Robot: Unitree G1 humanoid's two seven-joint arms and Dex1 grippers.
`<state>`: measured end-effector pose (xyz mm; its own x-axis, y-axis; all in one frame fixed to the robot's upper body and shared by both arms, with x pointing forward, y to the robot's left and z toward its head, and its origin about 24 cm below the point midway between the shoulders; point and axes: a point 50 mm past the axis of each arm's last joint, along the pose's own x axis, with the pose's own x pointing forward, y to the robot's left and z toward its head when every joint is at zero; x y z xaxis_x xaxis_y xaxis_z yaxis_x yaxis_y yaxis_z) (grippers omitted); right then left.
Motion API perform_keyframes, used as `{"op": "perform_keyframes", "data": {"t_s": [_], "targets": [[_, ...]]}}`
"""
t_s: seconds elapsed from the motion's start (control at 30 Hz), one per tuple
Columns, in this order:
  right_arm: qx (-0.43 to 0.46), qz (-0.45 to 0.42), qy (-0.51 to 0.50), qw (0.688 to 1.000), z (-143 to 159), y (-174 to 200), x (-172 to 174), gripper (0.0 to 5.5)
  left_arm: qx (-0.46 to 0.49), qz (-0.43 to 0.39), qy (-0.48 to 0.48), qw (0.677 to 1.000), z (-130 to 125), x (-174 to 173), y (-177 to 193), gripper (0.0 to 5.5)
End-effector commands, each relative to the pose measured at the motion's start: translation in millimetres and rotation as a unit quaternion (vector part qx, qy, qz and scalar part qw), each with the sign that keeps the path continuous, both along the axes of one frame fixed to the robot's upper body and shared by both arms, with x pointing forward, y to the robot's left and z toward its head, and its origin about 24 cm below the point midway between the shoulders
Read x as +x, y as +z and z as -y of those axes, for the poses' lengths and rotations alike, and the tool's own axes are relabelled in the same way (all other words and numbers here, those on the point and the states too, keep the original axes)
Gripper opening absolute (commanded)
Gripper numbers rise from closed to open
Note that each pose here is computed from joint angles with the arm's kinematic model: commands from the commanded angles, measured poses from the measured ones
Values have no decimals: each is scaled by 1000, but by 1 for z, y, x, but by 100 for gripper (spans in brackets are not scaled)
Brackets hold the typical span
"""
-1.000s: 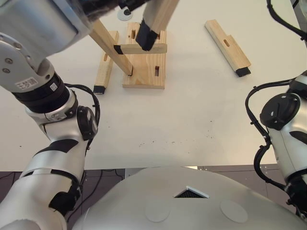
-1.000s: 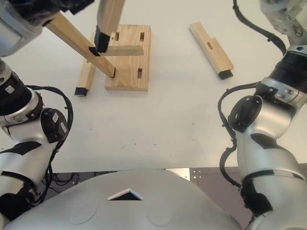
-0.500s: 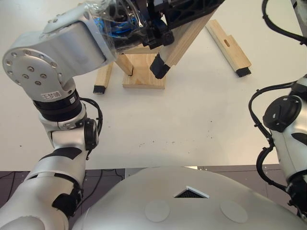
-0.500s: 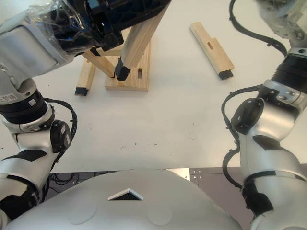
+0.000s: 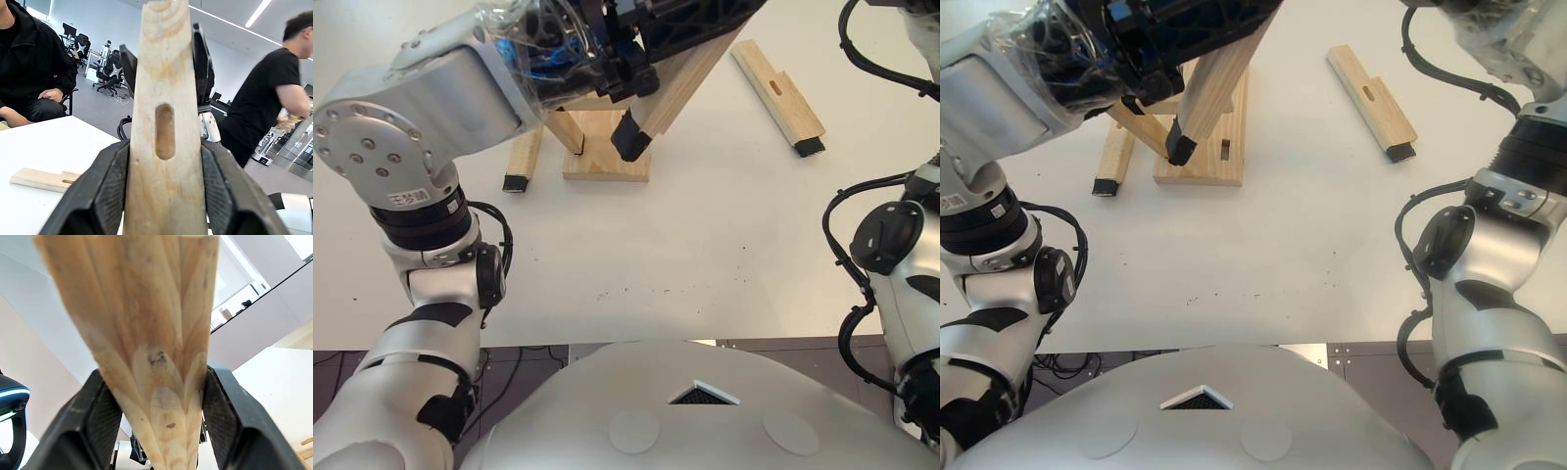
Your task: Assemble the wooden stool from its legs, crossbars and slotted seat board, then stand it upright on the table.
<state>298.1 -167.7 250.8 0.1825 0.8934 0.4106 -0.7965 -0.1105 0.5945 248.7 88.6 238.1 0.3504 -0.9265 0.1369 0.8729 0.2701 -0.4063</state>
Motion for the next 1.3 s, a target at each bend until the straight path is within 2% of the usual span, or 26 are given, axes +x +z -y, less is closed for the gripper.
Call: {"op": "perform_keyframes", "data": {"t_s": [0.03,0.2,0.3,0.43,0.53,0.67,0.8,1.0,1.3], "targets": [[-31,20,-19,999,4,1,-4,218,2,3,31,1000,-8,7,-2,244],[-78,34,-71,994,1,-6,3,214,-18,9,59,998,-16,15,5,322],[-95,51,-119,987,8,-2,10,214,-58,21,98,993,-31,24,22,327],[-132,89,-135,978,16,3,8,213,-123,34,182,975,-65,41,49,327],[-129,96,-155,975,28,8,11,213,-138,27,233,962,-84,52,55,327],[-174,107,-214,955,40,0,23,213,-135,10,277,951,-93,62,48,327],[-222,102,-211,946,33,-31,26,213,-123,-23,343,931,-104,78,32,327],[-156,52,-217,962,29,-70,26,213,-127,-49,382,914,-115,89,21,327],[-154,80,-209,962,8,-101,20,213,-124,-63,397,907,-121,93,9,327]]}}
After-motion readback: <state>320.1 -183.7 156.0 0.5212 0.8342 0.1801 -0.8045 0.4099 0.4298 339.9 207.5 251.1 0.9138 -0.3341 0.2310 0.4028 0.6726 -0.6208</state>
